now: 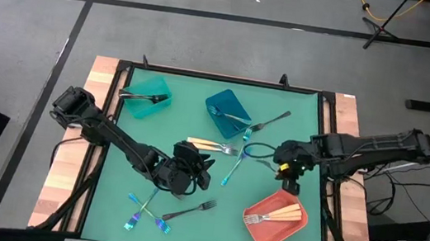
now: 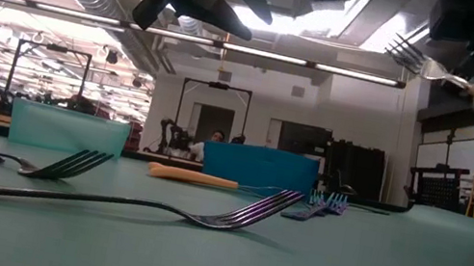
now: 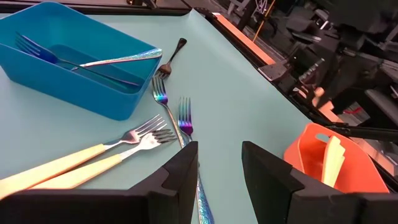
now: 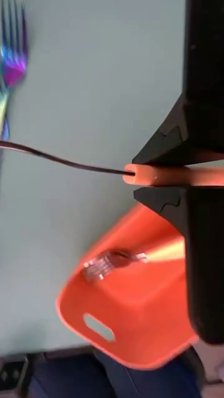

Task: Sort silverware by color (type)
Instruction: Put the orange fork into the orange bin

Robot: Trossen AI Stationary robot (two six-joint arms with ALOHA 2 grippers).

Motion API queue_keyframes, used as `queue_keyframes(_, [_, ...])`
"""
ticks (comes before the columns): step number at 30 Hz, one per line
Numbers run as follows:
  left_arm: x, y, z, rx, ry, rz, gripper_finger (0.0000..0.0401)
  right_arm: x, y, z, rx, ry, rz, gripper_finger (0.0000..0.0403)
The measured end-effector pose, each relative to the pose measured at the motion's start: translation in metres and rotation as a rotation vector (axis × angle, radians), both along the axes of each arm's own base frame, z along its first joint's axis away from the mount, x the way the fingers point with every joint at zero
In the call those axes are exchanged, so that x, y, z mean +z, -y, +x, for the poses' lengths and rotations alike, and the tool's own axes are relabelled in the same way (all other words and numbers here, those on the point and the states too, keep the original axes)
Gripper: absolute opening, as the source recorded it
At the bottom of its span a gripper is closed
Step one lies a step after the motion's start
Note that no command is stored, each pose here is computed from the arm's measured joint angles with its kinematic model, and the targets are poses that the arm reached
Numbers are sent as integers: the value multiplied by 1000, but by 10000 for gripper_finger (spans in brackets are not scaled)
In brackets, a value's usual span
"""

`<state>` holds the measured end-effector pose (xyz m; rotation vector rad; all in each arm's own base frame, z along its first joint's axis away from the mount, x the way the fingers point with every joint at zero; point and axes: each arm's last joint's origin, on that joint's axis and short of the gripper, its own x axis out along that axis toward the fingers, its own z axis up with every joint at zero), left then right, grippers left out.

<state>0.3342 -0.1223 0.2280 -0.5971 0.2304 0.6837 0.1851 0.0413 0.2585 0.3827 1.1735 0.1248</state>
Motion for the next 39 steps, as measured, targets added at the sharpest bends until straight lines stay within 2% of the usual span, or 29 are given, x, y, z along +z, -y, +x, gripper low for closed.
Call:
queue_keyframes(9, [0,0,0,0,0,0,118,28,-29,-12,104,-19,-55,12])
queue_keyframes(18, [0,0,0,0,0,0,118,32,-61,-27,145,-87,38,12])
queue_keyframes(26, [0,0,0,-4,-1,-4,118,11,-90,-21,188,-332,145,12])
queue_keyframes(33, [0,0,0,-5,-2,-4,118,-21,-107,-3,243,-499,121,12])
queue_keyframes(39, [0,0,0,-5,-2,-5,118,-29,-115,8,300,-573,60,12])
